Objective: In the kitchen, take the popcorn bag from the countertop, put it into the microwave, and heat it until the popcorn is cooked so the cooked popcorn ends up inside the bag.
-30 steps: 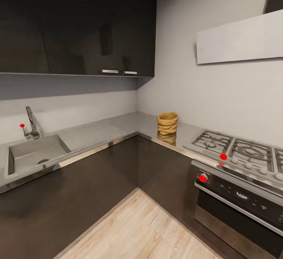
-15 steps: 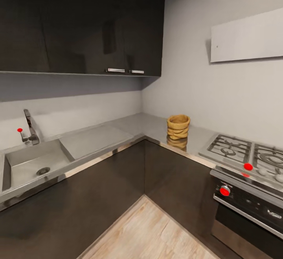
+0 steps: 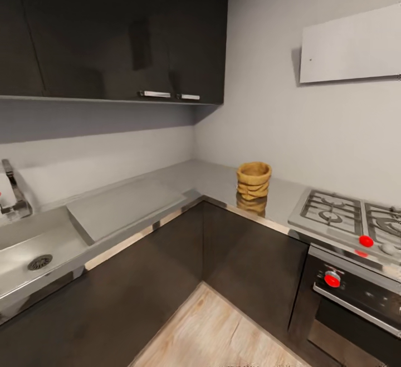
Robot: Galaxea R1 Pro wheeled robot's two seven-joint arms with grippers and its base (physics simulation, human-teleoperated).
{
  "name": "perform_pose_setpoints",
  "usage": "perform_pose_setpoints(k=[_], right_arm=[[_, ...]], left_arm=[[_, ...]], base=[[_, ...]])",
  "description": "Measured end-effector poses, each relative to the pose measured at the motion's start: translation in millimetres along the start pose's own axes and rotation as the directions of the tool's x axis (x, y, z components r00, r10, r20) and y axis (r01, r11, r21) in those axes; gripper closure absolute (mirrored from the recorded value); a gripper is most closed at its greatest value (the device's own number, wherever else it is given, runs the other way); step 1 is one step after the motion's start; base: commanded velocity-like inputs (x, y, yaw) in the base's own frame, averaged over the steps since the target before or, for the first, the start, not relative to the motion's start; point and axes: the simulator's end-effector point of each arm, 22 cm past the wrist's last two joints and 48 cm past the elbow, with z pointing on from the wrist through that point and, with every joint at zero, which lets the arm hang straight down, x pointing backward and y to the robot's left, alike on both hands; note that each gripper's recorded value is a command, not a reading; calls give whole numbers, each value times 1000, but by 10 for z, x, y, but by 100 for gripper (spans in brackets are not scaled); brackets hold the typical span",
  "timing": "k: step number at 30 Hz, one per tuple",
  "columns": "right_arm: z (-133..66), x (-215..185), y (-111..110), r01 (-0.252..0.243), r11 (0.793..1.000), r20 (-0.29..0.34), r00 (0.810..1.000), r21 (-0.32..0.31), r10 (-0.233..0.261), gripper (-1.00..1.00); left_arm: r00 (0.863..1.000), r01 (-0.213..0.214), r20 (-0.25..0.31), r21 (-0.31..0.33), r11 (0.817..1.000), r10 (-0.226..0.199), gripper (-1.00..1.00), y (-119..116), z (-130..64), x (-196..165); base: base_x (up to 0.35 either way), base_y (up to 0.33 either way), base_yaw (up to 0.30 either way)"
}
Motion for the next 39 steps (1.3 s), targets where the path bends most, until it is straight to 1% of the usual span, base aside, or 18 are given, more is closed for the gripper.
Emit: perform_pose_setpoints(k=[9, 17, 28, 39], right_arm=[[8, 34, 8, -3, 1000, -9, 1000, -1, 3, -100], [8, 40, -29, -5, 1000, -10, 1000, 13, 5, -100], [7, 37, -38, -9, 1000, -9, 1000, 14, 9, -100], [11, 30, 7, -14, 1000, -9, 1000, 9, 14, -100]], left_arm=[[1000, 1, -8, -3, 1000, -1, -100, 10, 0, 29], [1000, 2, -9, -4, 1000, -2, -100, 12, 0, 35], [1000, 2, -9, -4, 1000, -2, -100, 12, 0, 35], [1000, 2, -10, -2, 1000, -2, -100, -4, 0, 38]], base=[[3, 2, -194], [0, 0, -17], [0, 0, -9], [0, 0, -224]])
